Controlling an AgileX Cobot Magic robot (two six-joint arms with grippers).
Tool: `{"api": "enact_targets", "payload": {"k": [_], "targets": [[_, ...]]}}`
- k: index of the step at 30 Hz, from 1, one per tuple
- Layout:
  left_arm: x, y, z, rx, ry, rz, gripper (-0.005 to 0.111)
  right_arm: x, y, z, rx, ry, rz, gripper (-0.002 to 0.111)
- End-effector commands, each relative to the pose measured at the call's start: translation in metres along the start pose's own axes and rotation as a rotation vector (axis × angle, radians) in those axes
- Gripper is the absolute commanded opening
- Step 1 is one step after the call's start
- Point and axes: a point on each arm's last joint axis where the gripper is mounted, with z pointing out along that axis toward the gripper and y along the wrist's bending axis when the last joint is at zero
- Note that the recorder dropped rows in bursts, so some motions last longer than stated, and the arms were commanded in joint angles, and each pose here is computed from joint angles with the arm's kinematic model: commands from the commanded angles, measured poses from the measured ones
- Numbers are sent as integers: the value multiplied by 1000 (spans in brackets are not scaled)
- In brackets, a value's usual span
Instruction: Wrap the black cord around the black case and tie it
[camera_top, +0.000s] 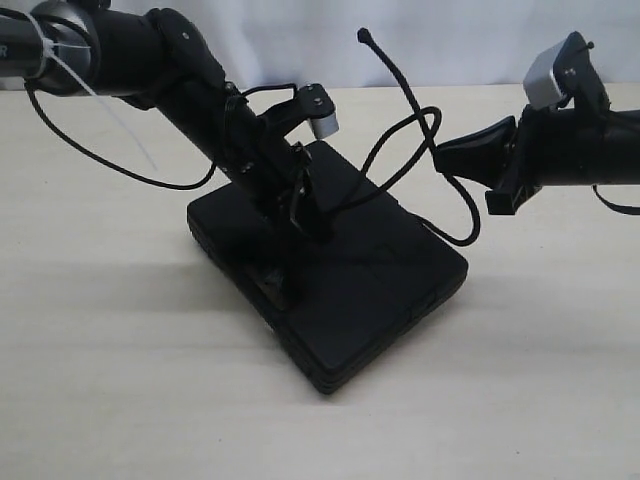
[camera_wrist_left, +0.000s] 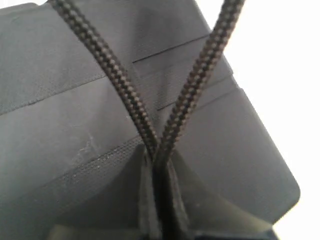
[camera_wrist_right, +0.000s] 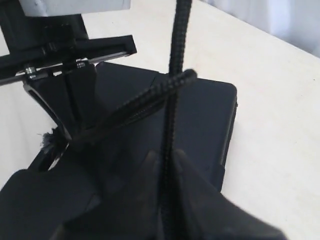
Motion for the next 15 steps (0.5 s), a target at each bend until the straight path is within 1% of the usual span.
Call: {"api": "enact_targets", "payload": {"k": [1,4,7,9,12,15], "targets": [[-5,-2,-1,18,-39,-1,13,-4,3,-1,-23,-39,6,4],[-5,-2,-1,18,-39,-3,30,-6,3,-1,-24,-56,16,4],[-5,-2,-1,18,-39,-5,50,-8,3,-1,-27,-80,30,4],[-6,-3,-2,16,-42,-2,59,-8,3,-1,-24,-82,32,4],[-9,-3,-13,-13,-58,8,62,-8,3,-1,-20,-80,32,4],[-20,-6,-37,-96,-117,27,62,-8,3,-1,-20,-80,32,4]]}}
